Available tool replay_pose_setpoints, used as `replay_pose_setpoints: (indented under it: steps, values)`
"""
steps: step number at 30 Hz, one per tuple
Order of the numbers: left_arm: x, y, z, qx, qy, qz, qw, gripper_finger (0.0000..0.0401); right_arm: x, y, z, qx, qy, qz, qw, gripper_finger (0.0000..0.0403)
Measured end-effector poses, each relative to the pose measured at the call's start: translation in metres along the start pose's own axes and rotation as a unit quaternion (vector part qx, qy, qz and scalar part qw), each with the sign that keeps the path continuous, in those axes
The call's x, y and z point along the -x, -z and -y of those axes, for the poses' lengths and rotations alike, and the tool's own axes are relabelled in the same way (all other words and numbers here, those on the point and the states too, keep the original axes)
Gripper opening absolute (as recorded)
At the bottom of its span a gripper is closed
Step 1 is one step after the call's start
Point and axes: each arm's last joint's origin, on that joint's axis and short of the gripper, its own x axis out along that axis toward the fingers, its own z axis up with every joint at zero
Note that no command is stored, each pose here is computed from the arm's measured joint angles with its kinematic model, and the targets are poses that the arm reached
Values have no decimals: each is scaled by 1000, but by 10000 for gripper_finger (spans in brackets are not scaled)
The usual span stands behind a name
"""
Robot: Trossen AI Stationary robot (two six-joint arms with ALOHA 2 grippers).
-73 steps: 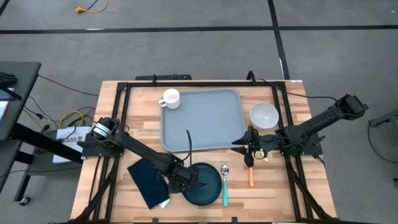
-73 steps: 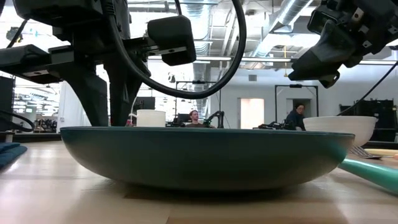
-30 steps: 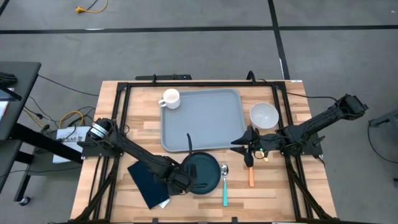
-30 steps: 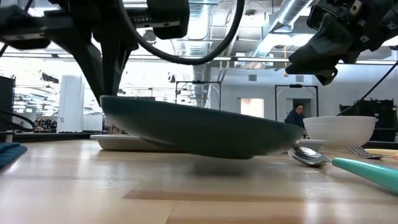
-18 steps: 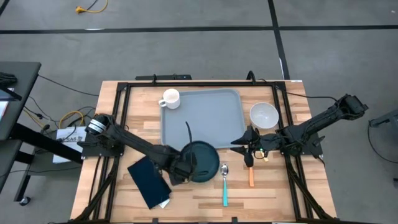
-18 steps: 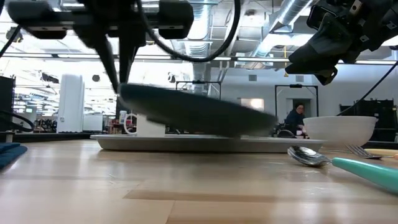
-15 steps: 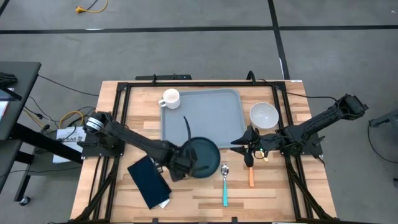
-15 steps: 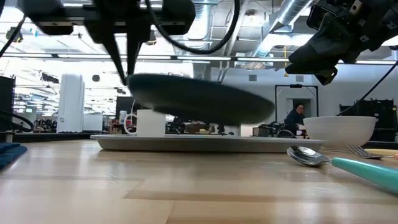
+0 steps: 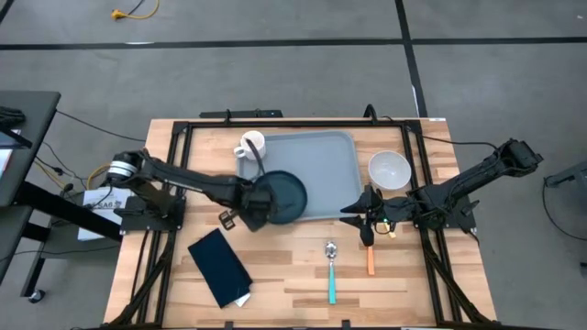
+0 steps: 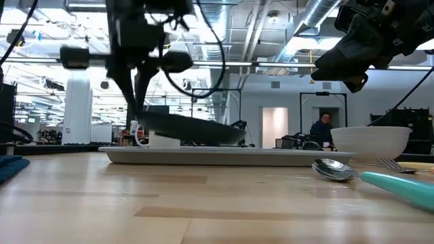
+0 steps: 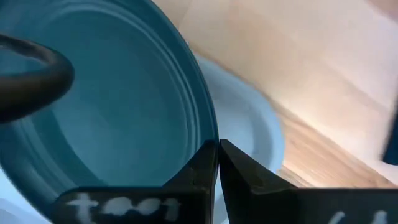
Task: Set up tray
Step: Put the green plate on the gray serving tray below the mug
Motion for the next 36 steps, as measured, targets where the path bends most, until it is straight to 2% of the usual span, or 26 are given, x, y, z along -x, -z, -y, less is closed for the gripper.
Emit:
replay_pose_setpoints:
  steps: [4,10,18,24,29,36]
  values:
    - [-10,25,3,37,-29,22,999,0,0,0,0,0,0,0,1000,134]
    - [-27,47,12,63,-22,5,998,0,0,0,0,1,0,0,1000,133]
    - [-33,47,9,66,-49,23,996,0,0,0,0,1,1,0,1000,133]
    - [-33,48,9,81,-50,24,995,11,0,0,0,1,1,0,1000,134]
    - [-33,51,7,114,-48,25,992,38,0,0,0,1,2,0,1000,133]
    - [-33,51,7,138,-48,25,989,96,0,0,0,0,2,0,1000,134]
